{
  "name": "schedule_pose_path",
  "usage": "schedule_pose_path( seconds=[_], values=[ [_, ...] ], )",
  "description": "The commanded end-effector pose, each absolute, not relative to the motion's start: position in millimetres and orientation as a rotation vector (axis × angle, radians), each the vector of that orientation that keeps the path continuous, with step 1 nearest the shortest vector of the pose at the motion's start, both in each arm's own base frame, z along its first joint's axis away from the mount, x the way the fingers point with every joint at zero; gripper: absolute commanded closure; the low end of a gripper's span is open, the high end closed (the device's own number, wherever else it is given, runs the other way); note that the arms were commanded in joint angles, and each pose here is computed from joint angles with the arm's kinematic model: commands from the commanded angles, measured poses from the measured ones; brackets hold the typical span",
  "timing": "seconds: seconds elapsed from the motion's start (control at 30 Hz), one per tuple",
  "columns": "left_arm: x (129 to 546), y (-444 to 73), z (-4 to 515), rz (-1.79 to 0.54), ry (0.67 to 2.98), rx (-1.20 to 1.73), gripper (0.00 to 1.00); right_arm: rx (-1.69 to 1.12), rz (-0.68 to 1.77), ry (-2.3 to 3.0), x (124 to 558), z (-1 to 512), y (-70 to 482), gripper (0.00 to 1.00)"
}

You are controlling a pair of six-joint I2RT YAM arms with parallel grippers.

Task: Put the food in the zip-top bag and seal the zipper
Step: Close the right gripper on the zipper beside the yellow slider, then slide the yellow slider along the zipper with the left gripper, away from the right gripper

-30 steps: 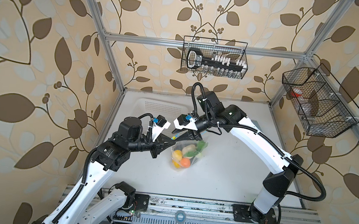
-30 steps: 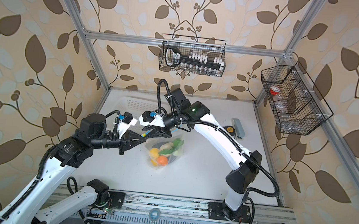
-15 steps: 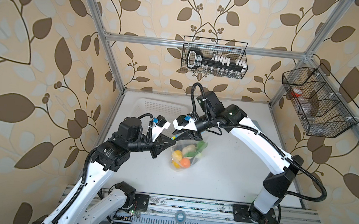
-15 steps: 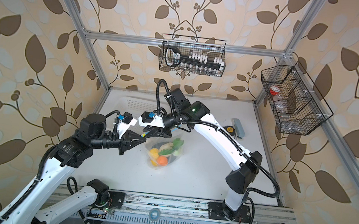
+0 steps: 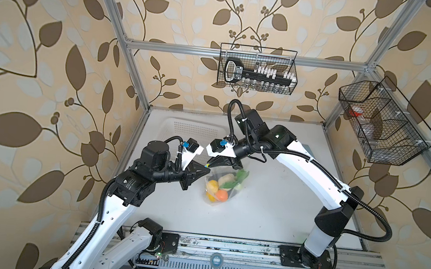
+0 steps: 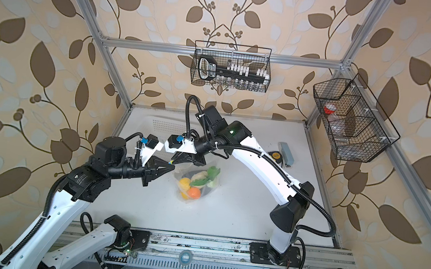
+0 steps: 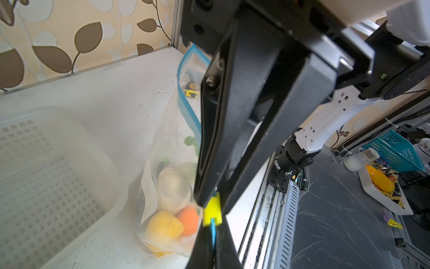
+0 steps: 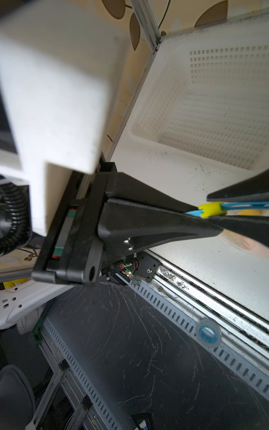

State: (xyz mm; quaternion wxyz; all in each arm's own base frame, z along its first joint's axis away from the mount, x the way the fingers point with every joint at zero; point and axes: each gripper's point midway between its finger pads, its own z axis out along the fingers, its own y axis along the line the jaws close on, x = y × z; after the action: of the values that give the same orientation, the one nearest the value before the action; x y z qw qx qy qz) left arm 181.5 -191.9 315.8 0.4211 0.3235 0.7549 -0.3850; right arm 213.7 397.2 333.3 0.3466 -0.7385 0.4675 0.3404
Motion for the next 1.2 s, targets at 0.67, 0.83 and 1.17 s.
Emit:
schedule_pose_path(
  seconds=[0.67, 0.83, 1.17],
  values=[
    [173.8, -189.5, 352.0, -0.922, 1.740, 0.830, 1.00, -1.878, 0.665, 1.334, 238.2, 337.6, 374.7, 0.97],
    [174.2, -187.3, 352.3, -0.904, 1.738, 0.821, 1.00, -1.873, 0.640, 1.346, 241.1, 338.5, 369.1, 0.97],
    [173.9, -182.2, 349.9, -0.864, 1.745, 0.811, 1.00, -1.835, 0.590, 1.395, 252.3, 338.7, 353.3, 0.96]
  ],
)
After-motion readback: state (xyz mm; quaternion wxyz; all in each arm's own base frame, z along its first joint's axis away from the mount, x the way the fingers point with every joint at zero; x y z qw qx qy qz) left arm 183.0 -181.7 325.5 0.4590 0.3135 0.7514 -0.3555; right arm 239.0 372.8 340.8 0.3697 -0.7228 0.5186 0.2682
